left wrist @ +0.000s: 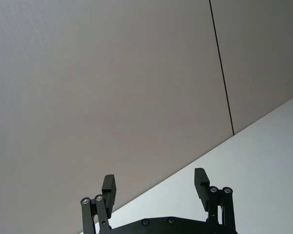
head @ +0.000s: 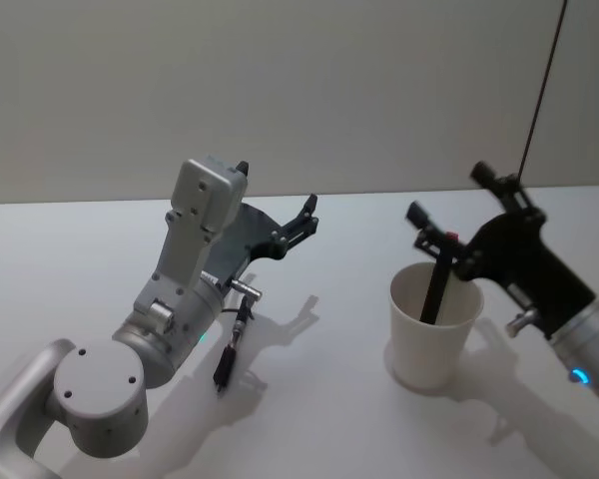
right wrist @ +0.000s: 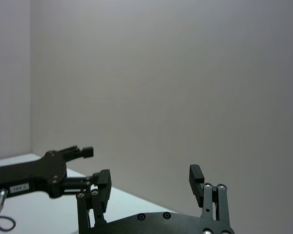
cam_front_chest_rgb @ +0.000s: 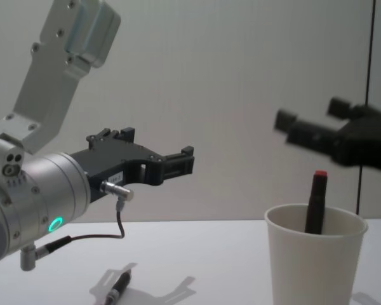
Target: Place the pen into the pen holder.
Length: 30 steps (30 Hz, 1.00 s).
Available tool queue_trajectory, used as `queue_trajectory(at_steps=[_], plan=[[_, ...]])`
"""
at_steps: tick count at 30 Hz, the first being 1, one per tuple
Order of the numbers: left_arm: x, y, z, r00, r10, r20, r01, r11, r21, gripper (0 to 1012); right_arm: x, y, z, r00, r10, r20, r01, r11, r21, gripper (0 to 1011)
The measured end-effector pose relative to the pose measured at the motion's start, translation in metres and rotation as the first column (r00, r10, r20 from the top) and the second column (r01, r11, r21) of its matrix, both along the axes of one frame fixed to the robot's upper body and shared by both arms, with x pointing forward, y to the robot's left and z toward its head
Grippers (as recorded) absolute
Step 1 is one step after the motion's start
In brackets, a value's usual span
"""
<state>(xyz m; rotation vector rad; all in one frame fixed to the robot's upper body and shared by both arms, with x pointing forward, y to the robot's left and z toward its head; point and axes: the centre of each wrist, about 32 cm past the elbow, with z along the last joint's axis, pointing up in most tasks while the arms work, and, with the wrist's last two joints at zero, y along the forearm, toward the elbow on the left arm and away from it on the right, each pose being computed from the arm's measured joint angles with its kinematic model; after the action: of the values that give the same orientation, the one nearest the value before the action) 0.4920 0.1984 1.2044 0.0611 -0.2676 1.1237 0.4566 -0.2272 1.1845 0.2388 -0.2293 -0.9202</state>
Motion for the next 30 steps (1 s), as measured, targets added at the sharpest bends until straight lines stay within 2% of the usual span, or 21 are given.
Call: queue_trajectory(at_steps=[6, 14, 18, 19, 21, 25, 30], plan=[[0.0000, 0.0000, 0.0000, 1.0000, 0.000, 0.000, 0.000, 1.0000, 0.000, 1001, -0.008, -0.013, 0.008, 0.996, -0.062, 0.059, 0.059, 0.997, 0.057, 1002], [0.0000, 0.0000, 0.0000, 1.0000, 0.000, 0.000, 0.000, 1.0000, 0.000, 1001, -0.009, -0.041, 0.026, 0.986, -0.149, 0.072, 0.143, 0.986, 0.087, 1002], [0.0000, 0.0000, 0.0000, 1.0000, 0.000, 0.000, 0.000, 1.0000, 0.000, 1001, -0.008, -0.062, 0.038, 0.982, -0.184, 0.051, 0.180, 0.981, 0.073, 1002], [0.0000, 0.0000, 0.0000, 1.0000, 0.000, 0.000, 0.000, 1.0000, 0.000, 1001, -0.008, -0.062, 0.038, 0.982, -0.184, 0.051, 0.180, 0.981, 0.073, 1002], [0.0000, 0.0000, 0.0000, 1.0000, 0.000, 0.000, 0.000, 1.0000, 0.000, 1001, -0.007, -0.071, 0.043, 0.980, -0.194, 0.032, 0.192, 0.980, 0.060, 1002], [0.0000, 0.0000, 0.0000, 1.0000, 0.000, 0.000, 0.000, 1.0000, 0.000, 1001, -0.005, -0.090, 0.054, 0.977, -0.215, -0.004, 0.215, 0.976, 0.025, 1002], [0.0000, 0.0000, 0.0000, 1.0000, 0.000, 0.000, 0.000, 1.0000, 0.000, 1001, -0.002, -0.108, 0.063, 0.971, -0.232, -0.052, 0.231, 0.973, -0.019, 1002]])
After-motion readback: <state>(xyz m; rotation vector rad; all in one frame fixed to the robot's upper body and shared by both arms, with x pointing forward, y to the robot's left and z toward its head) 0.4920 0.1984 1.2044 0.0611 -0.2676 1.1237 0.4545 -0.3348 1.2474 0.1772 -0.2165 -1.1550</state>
